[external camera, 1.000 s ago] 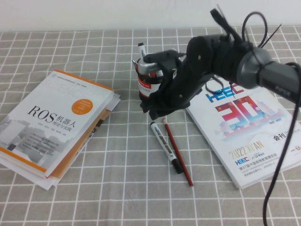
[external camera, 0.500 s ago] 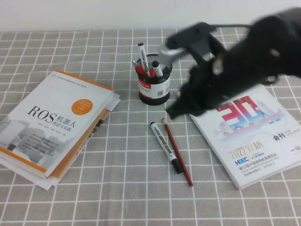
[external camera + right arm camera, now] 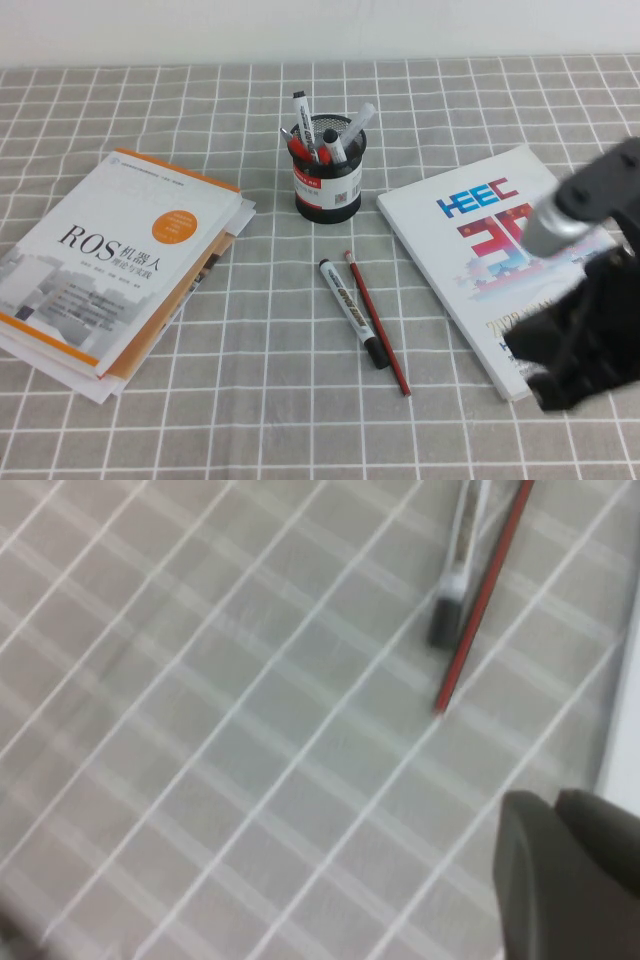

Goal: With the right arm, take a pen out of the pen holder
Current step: 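Take a marker out of the pen holder and lay it on the table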

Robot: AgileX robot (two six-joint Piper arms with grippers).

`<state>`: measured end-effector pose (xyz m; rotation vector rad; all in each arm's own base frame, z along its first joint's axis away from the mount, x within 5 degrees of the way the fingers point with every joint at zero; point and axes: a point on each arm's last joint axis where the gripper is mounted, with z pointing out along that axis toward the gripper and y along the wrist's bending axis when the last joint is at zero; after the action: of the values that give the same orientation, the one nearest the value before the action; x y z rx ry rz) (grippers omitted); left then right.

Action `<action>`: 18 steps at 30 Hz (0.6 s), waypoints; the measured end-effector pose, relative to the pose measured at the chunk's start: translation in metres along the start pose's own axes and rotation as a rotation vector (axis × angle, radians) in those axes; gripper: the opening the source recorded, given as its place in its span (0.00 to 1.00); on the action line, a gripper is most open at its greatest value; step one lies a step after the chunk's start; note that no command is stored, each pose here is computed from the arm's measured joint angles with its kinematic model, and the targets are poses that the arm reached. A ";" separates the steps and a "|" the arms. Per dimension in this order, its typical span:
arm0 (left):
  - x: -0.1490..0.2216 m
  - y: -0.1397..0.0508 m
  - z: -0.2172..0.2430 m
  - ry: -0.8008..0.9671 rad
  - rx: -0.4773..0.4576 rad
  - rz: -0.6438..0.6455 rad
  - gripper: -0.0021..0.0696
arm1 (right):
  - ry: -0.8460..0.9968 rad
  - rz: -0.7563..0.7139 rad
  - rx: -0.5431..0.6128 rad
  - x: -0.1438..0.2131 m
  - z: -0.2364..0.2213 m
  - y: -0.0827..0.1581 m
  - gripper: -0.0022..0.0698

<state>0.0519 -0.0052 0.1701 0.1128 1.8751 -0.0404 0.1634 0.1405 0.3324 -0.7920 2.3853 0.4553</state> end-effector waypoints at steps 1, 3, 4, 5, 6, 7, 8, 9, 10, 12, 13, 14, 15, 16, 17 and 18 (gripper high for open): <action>0.000 0.000 0.000 0.000 0.000 0.000 0.02 | 0.012 0.006 -0.010 0.006 -0.004 0.001 0.01; 0.000 0.000 0.000 0.000 0.000 0.000 0.02 | 0.046 0.006 -0.018 0.015 -0.012 0.002 0.01; 0.000 0.000 0.000 0.000 0.000 0.000 0.02 | 0.068 0.002 -0.017 0.019 -0.015 0.003 0.01; 0.000 0.000 0.000 0.000 0.000 0.000 0.02 | 0.099 -0.005 -0.011 0.023 -0.017 0.002 0.01; 0.000 0.000 0.000 0.000 0.000 0.000 0.02 | 0.123 -0.010 -0.007 0.027 -0.019 0.002 0.01; 0.000 0.000 0.000 0.000 0.000 0.000 0.02 | 0.146 -0.016 -0.001 0.029 -0.021 0.001 0.01; 0.000 0.000 0.000 0.000 0.000 0.000 0.02 | 0.166 -0.020 0.005 0.031 -0.021 0.001 0.01; 0.000 0.000 0.000 0.000 0.000 0.000 0.02 | 0.176 -0.022 0.009 0.032 -0.021 0.001 0.01; 0.000 0.000 0.000 0.000 0.000 0.000 0.02 | 0.181 -0.028 0.017 0.033 -0.022 0.000 0.01; 0.000 0.000 0.000 0.000 0.000 0.000 0.02 | 0.181 -0.038 0.032 0.033 -0.022 -0.002 0.01; 0.000 0.000 0.000 0.000 0.000 0.000 0.02 | 0.182 -0.043 0.042 0.033 -0.021 -0.003 0.01; 0.000 0.000 0.000 0.000 0.000 0.000 0.02 | 0.178 -0.048 0.049 0.033 -0.021 -0.003 0.01; 0.000 0.000 0.000 0.000 0.000 0.000 0.02 | 0.175 -0.053 0.058 0.033 -0.020 -0.004 0.01; 0.000 0.000 0.000 0.000 0.000 0.000 0.02 | 0.168 -0.060 0.069 0.035 -0.017 -0.006 0.01; 0.000 0.000 0.000 0.000 0.000 0.000 0.02 | 0.157 -0.066 0.079 0.036 -0.014 -0.007 0.01; 0.000 0.000 0.000 0.000 0.000 0.000 0.02 | 0.139 -0.069 0.091 0.039 -0.013 -0.009 0.01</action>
<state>0.0519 -0.0052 0.1701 0.1128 1.8751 -0.0404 0.1388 0.1107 0.3171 -0.8870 2.4776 0.2699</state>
